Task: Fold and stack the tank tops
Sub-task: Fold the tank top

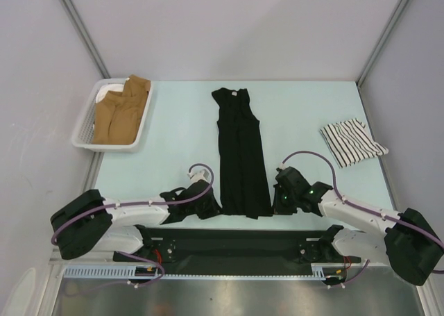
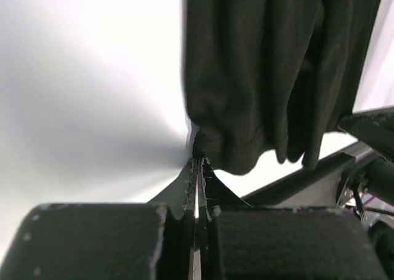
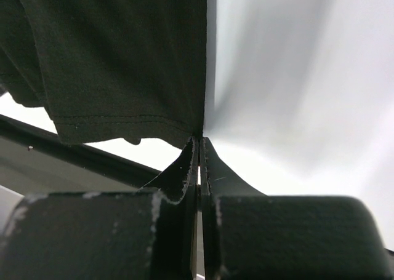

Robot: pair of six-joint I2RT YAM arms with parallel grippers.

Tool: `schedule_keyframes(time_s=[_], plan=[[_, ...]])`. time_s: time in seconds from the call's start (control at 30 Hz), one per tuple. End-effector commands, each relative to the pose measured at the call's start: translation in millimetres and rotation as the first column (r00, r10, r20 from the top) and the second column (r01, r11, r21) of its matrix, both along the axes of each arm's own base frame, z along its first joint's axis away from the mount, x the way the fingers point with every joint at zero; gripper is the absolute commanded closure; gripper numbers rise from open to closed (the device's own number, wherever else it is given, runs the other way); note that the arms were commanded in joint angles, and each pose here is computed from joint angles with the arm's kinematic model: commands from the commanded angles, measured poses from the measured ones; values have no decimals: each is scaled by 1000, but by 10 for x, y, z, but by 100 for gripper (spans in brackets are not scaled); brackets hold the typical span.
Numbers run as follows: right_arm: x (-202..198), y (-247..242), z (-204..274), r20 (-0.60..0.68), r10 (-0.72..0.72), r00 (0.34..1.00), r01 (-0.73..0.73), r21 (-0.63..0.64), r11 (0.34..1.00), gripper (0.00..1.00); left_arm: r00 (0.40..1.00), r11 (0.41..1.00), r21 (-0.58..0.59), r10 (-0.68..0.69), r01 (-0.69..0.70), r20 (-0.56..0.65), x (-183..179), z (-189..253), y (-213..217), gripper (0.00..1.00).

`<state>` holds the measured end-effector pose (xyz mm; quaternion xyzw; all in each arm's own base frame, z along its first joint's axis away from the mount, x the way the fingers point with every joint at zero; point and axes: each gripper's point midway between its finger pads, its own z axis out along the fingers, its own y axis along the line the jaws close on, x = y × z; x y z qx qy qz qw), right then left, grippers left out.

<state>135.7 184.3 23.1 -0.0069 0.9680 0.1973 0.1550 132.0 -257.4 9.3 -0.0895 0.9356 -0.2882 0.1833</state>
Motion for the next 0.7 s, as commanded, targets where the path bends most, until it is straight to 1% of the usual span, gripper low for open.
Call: schedule_keyframes(time_s=[0.0,0.13,0.17,0.23,0.3,0.43,0.5,0.57,0.63,0.67], plan=[[-48,-16,59,-5,-6,1000,6,4,1000,100,999,959,282,-5,18,-49,-147,-377,532,100],[-42,-14,187,17,-9,1000,8,26,1000,100,998,969,243,-33,46,-59,-245,-268,547,100],[-43,-19,222,21,-8,1000,8,27,1000,100,998,975,218,-45,53,-43,-242,-176,515,100],[24,29,349,45,-4,999,3,39,999,100,998,971,234,-46,53,-36,-233,-58,551,100],[56,52,409,52,6,999,-8,33,999,100,998,974,218,-60,59,-6,-204,91,533,100],[224,124,563,102,19,995,-22,28,999,100,996,986,142,-87,81,34,-57,347,358,100],[297,124,567,106,20,994,-23,20,1000,100,995,985,151,-96,89,39,15,386,325,100],[387,178,638,123,18,992,-24,46,999,100,993,982,162,-106,97,46,104,445,254,100],[450,201,651,128,22,991,-28,44,999,100,992,984,152,-108,97,62,195,520,170,100],[509,238,732,147,21,989,-30,55,998,100,993,985,147,-97,86,67,258,550,169,100]])
